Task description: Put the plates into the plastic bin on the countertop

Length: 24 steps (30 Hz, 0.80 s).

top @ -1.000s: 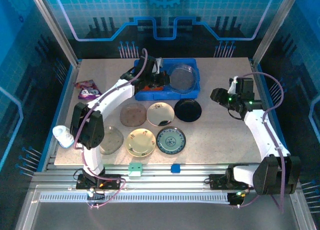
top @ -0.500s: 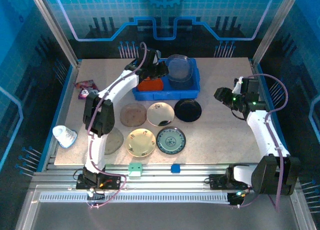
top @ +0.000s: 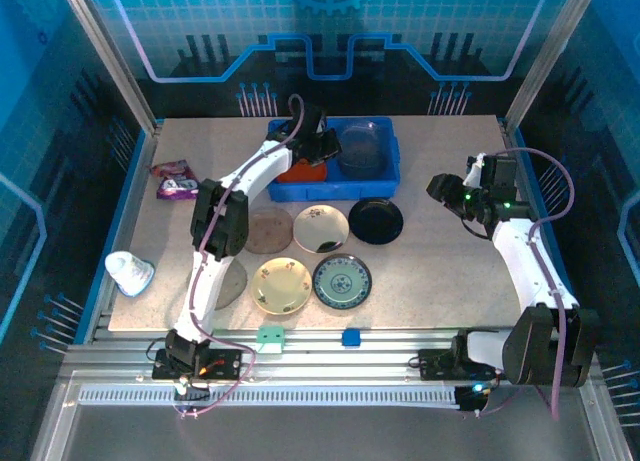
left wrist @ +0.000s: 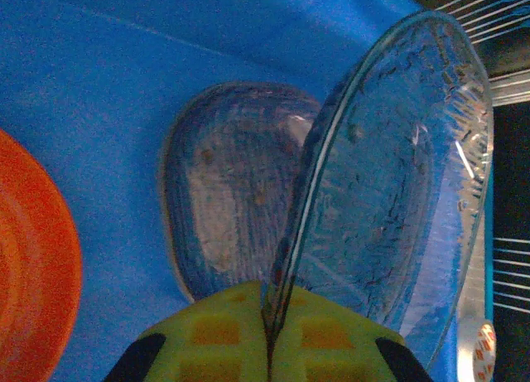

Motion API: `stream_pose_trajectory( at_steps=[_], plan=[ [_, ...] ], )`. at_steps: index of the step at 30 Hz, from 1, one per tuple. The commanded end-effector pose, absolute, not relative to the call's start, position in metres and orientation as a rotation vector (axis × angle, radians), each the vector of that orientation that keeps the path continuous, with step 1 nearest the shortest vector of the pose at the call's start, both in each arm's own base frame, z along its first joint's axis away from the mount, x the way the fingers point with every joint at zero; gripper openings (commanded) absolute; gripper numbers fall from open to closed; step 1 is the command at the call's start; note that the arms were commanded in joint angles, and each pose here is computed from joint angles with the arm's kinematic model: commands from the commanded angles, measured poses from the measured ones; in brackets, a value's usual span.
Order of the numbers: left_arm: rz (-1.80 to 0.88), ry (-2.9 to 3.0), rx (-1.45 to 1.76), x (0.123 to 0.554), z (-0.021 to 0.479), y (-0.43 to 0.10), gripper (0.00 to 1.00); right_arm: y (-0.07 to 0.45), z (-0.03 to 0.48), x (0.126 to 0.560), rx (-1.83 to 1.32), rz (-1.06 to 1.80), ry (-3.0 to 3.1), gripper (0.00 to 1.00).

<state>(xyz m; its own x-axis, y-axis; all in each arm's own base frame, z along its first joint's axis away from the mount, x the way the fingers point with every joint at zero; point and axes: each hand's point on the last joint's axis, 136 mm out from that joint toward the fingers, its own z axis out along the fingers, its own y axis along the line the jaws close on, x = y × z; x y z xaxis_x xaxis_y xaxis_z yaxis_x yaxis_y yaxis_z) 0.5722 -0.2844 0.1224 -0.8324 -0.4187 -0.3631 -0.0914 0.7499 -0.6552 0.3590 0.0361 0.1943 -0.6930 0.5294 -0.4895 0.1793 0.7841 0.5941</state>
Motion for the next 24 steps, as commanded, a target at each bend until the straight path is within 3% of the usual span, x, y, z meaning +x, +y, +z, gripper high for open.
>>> stream_pose_trajectory(
  at_steps=[1, 13, 15, 19, 24],
  plan=[
    [-0.887, 2.441, -0.448, 0.583, 0.114, -0.283, 0.0, 0.034, 0.189, 0.359, 0.545, 0.69, 2.304, 0.55],
    [-0.881, 2.494, -0.481, 0.591, 0.087, -0.288, 0.01, 0.039, 0.186, 0.361, 0.541, 0.697, 2.316, 0.55],
    [-0.881, 2.494, -0.484, 0.592, 0.086, -0.288, 0.15, 0.04, 0.186, 0.361, 0.538, 0.699, 2.316, 0.55],
    [-0.873, 2.497, -0.473, 0.591, 0.087, -0.289, 0.33, 0.043, 0.187, 0.362, 0.526, 0.696, 2.317, 0.55],
    [-0.836, 2.509, -0.463, 0.589, 0.087, -0.285, 0.39, 0.044, 0.187, 0.363, 0.516, 0.684, 2.325, 0.55]
  ],
)
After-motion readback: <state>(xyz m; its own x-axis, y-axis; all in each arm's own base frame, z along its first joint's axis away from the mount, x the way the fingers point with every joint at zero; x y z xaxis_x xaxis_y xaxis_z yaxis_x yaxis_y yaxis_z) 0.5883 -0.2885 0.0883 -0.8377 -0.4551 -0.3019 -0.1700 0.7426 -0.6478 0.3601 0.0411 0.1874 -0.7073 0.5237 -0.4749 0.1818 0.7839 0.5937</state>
